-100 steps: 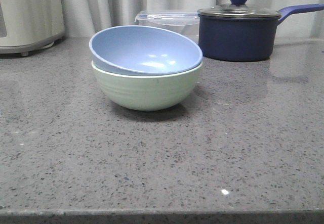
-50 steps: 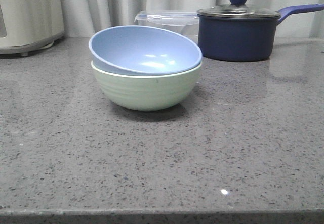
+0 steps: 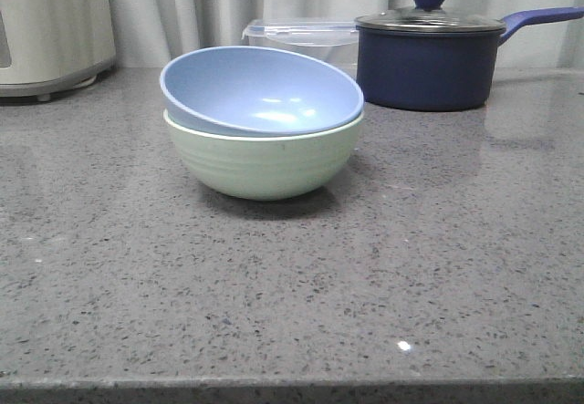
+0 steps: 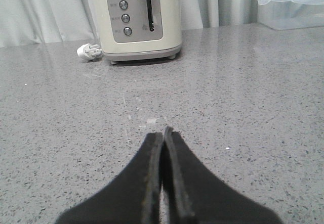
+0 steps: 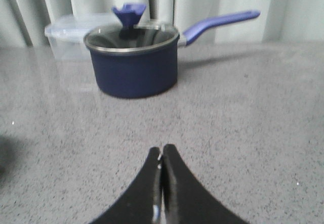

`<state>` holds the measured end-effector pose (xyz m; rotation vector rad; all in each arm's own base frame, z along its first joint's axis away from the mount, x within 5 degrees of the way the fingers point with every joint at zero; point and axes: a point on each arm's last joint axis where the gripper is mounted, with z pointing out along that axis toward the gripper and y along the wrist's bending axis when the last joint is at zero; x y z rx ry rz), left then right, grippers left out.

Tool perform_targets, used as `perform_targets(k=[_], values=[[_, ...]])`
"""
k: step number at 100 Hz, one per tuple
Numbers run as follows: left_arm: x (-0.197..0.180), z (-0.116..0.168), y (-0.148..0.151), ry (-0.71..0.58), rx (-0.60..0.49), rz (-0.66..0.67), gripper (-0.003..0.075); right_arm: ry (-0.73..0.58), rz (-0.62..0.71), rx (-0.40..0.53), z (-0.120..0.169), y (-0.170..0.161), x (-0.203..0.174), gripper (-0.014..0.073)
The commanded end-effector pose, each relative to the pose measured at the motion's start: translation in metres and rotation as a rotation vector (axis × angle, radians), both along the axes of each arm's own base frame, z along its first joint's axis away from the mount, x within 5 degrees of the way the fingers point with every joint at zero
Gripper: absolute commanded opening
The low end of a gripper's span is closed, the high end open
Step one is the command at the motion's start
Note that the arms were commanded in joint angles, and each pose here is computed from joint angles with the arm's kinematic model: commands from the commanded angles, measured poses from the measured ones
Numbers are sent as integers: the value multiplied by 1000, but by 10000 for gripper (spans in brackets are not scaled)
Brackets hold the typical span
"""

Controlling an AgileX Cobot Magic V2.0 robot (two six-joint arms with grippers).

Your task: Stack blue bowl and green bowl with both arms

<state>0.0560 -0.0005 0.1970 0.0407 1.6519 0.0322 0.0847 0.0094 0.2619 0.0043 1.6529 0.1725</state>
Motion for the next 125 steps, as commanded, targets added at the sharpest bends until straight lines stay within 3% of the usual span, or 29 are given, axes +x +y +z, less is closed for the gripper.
perform_targets(k=[1,40,125], values=[[-1,-3,1,-86,-6,7,-20,-193,-16,0,8,-2,-4,-63],[-1,-3,1,-86,-6,7,-20,-224,-31,2,-48,-4,-23,-63],[-1,-3,0,-85,-6,7,-20,-212,-34,0,-52,-5,-30,-63]])
